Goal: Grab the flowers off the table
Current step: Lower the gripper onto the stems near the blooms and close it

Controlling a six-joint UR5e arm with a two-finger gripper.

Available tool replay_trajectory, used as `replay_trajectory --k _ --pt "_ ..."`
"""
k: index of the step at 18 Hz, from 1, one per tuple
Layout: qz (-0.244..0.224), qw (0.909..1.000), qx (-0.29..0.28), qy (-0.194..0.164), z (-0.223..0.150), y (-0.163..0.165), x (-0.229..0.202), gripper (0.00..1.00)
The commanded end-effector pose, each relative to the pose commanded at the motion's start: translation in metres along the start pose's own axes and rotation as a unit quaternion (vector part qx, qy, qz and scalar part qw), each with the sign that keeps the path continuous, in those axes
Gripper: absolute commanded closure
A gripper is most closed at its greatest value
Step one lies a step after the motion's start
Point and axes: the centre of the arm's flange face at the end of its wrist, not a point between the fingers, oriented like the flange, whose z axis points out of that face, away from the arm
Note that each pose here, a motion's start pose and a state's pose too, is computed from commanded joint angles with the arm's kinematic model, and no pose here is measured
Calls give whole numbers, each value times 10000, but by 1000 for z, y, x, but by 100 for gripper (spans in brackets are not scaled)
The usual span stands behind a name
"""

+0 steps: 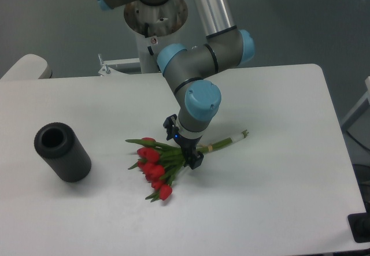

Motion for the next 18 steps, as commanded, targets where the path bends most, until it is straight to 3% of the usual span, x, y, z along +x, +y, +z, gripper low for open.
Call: replay_trajectory --k 6,10,12,18 --pt "-90 9999 13 -98 9 -3 3 0" --pt "-67 9999 21 -145 7 -2 1 38" --pt "-81 9998 22 -154 7 -2 1 50" --pt "-38 9998 25 -177 4 -1 -1 61"
